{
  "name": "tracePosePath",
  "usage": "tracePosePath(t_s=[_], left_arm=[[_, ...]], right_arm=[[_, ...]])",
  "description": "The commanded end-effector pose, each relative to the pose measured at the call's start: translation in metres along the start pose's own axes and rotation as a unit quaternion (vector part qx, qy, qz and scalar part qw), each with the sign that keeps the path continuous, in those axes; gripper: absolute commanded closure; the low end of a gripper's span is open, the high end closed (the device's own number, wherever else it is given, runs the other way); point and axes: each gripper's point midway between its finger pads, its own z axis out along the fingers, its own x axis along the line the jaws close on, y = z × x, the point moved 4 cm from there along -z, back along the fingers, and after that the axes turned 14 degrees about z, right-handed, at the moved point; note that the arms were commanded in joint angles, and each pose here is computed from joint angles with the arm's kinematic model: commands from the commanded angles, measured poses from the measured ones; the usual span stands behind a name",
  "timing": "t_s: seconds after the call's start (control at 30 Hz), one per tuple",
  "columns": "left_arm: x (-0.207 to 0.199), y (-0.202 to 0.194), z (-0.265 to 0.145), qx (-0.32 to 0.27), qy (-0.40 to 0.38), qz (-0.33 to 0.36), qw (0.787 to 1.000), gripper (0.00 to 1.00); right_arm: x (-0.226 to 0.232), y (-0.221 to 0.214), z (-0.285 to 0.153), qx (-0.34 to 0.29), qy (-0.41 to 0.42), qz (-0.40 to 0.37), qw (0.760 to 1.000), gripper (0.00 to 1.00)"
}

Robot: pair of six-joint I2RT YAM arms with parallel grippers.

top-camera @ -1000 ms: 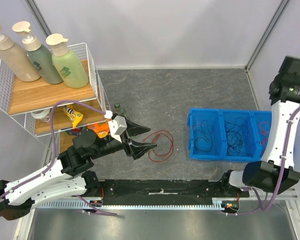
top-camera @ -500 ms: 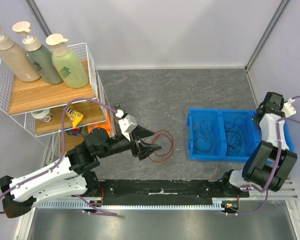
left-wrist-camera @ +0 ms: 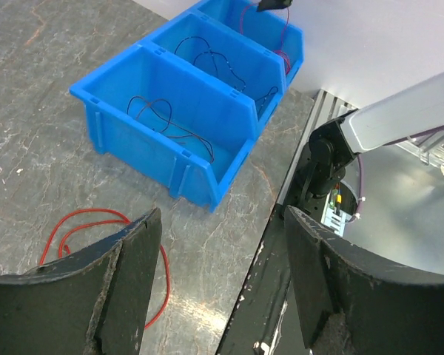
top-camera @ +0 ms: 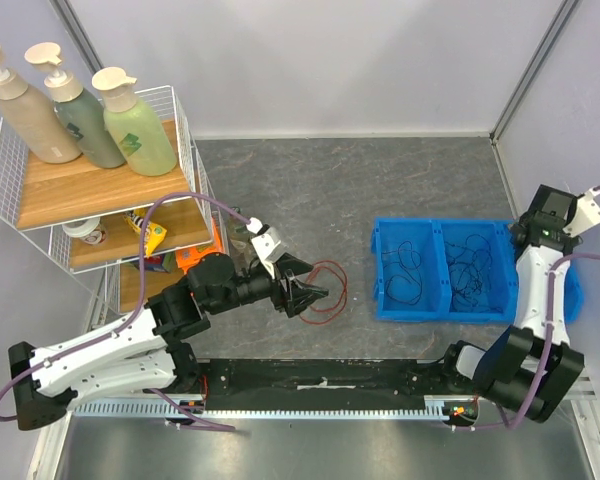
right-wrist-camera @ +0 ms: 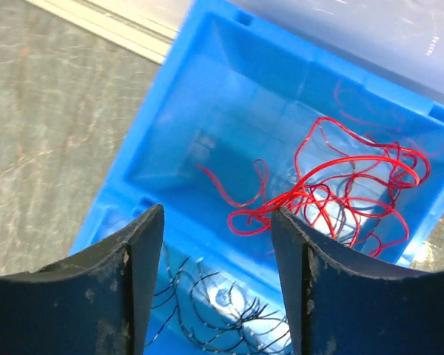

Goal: Untangle the cables

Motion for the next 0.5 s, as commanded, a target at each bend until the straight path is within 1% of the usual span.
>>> tracePosePath(t_s=[0.0,0.13,0.17,0.2,0.23,0.33,0.37,0.47], left_arm=[[0.006,0.009,0.005,-0.016,0.021,-0.008,1.000,0.27],[0.023,-0.004,0.003,0.016,0.089,-0.025,0.996,0.27],[0.026,-0.008,0.002,0.024,0.101,-0.027,0.994,0.27],[0.028,-0.010,0.001,0.029,0.111,-0.028,0.993,0.27],[0.029,-0.012,0.000,0.033,0.114,-0.029,0.993,0.27],[0.027,-0.009,-0.006,0.030,0.110,-0.033,0.993,0.27],[0.027,-0.008,-0.008,0.025,0.111,-0.032,0.993,0.27],[0.028,-0.007,-0.012,0.014,0.115,-0.031,0.993,0.27]], right_arm=[[0.035,0.013,-0.041,-0.042,0.062,-0.033,0.997,0.31],[0.087,-0.011,-0.102,-0.052,0.147,-0.105,0.982,0.25],[0.094,-0.023,-0.117,-0.055,0.154,-0.132,0.978,0.21],[0.098,-0.021,-0.126,-0.076,0.143,-0.141,0.977,0.20],[0.099,-0.024,-0.132,-0.081,0.139,-0.148,0.976,0.17],[0.096,-0.020,-0.136,-0.107,0.125,-0.140,0.976,0.17],[0.092,-0.016,-0.134,-0.125,0.115,-0.131,0.977,0.14],[0.086,-0.010,-0.130,-0.154,0.103,-0.124,0.975,0.14]])
